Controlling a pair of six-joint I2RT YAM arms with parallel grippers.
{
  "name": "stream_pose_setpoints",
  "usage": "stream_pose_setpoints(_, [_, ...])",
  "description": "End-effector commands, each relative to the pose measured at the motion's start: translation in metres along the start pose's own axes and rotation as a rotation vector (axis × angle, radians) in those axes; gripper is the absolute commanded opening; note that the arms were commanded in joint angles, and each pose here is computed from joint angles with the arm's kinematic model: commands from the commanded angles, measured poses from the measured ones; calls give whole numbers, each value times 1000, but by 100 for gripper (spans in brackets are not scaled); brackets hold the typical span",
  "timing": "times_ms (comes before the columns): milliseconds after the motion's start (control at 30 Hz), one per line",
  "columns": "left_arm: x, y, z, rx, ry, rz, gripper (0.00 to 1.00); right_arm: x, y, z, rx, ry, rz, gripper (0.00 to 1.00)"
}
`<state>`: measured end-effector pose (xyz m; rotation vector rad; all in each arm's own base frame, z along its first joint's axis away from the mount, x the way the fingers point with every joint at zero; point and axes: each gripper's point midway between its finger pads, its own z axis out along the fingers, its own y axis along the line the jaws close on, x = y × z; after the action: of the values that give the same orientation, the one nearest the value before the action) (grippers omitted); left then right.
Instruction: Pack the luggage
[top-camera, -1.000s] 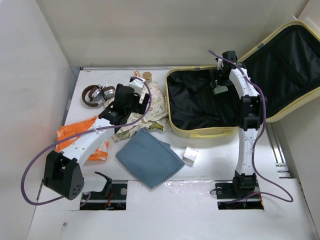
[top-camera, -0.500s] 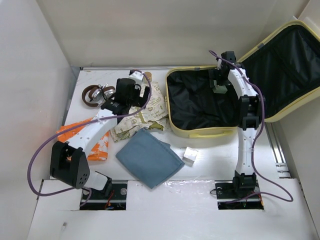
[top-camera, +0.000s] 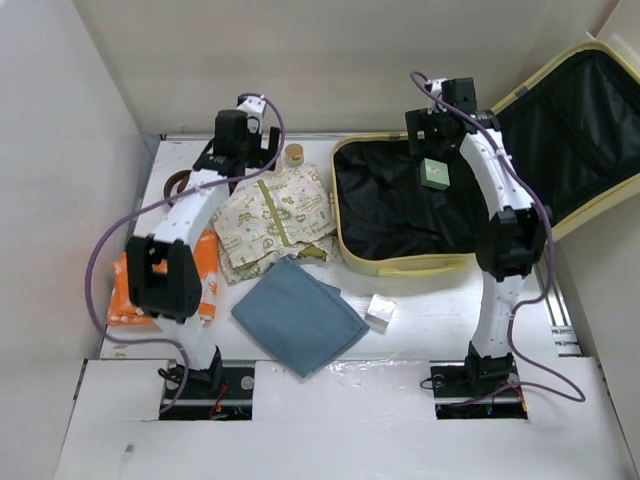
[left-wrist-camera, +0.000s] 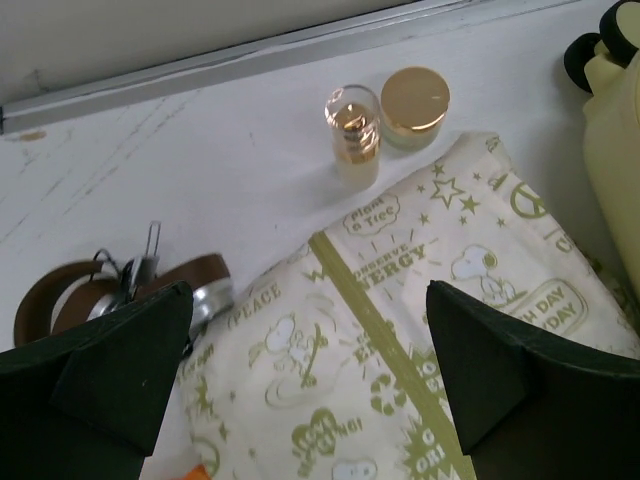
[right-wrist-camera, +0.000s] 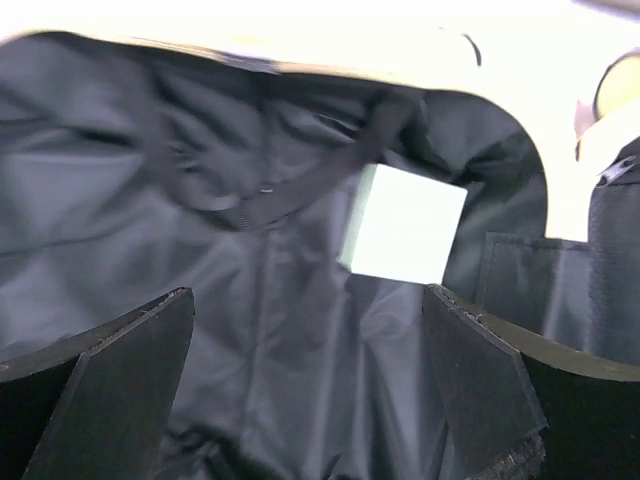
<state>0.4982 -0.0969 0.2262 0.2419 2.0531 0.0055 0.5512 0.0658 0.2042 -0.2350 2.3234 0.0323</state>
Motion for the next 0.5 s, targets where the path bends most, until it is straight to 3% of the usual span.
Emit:
stream_pose_setpoints(0, [-10,-5,33,114,-8,30,100,-33,16,-41,-55,-138,-24,100])
stream_pose_setpoints(333, [-21,-18,120,187,-64,5,97,-41,28,-65,-46,-171,-76,100])
stream_pose_setpoints(400, [-22,-8,138,118,-67,-7,97,-41,33,-65,-53,-171,-81,100])
stream_pose_setpoints(467, [-22,1,149,66,-67,-9,90,-42,40,-65,-62,-172,-89,100])
